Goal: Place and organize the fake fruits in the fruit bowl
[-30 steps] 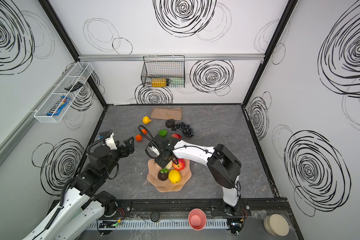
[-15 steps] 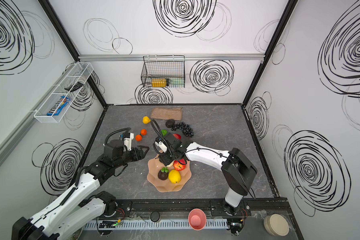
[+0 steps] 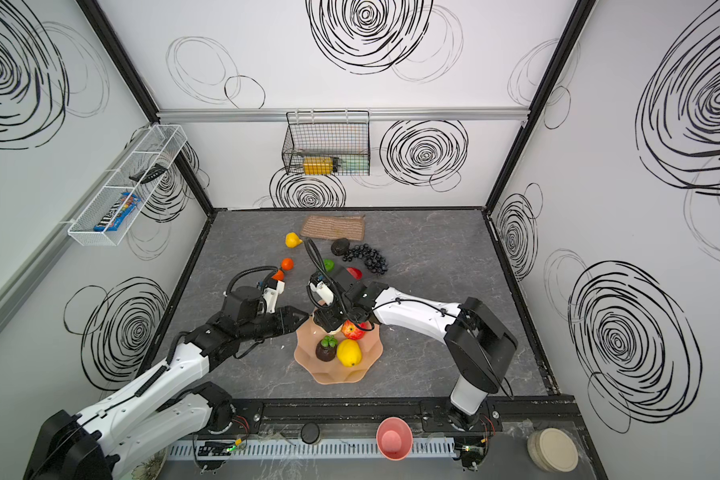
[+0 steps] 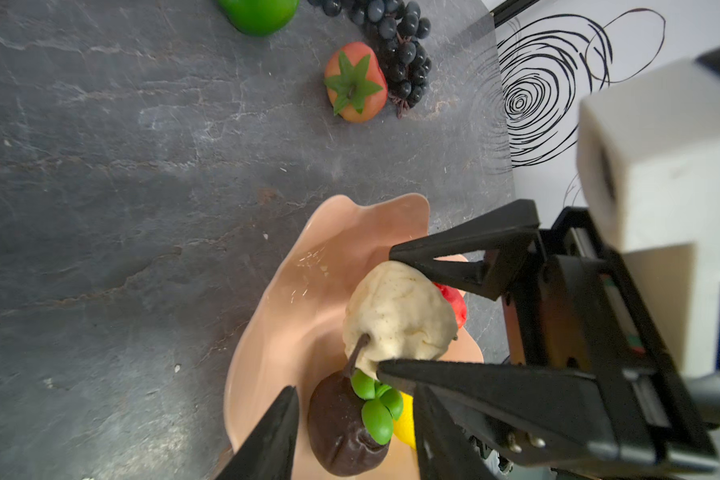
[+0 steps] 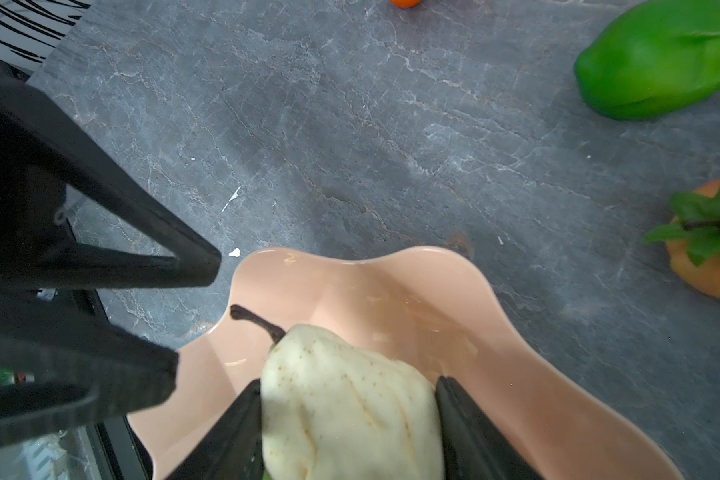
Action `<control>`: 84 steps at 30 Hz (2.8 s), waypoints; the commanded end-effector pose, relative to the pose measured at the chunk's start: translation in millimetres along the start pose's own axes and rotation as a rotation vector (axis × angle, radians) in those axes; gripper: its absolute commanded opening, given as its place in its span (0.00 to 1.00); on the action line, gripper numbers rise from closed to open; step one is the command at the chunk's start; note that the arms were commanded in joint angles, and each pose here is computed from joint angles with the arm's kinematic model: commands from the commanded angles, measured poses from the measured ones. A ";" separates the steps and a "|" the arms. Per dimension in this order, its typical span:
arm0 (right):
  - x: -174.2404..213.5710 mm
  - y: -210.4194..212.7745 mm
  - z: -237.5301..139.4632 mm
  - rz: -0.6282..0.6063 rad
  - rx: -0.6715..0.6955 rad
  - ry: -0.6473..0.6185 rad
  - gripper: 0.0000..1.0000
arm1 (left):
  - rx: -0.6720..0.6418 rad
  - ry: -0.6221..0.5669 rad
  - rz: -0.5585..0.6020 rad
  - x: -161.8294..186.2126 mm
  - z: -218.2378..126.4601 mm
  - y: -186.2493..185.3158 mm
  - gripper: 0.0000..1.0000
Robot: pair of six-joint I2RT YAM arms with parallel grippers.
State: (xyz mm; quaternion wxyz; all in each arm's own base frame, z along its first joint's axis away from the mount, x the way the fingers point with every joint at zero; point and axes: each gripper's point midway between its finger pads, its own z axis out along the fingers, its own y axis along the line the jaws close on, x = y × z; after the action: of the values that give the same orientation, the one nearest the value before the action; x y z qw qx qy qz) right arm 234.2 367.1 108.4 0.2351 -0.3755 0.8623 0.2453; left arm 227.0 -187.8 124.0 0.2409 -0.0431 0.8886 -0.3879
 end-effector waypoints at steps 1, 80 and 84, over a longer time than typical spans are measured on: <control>-4.8 5.1 -5.7 -0.004 -0.025 -0.029 0.64 | 0.067 -0.024 -0.007 -6.0 4.1 -13.4 0.46; -0.9 -68.4 -133.3 0.166 0.241 -0.436 0.85 | -0.148 0.036 0.516 21.4 37.3 -64.5 0.13; -1.7 -69.9 -135.0 0.170 0.238 -0.443 0.85 | -0.175 0.087 0.555 30.1 40.4 -64.2 0.21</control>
State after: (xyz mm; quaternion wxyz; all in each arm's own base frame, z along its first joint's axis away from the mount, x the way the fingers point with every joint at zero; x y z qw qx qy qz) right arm 254.4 248.7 189.4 0.4238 -0.2211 0.8459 0.2365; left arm 211.4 -263.9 128.8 0.2919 0.1773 0.9074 -0.2449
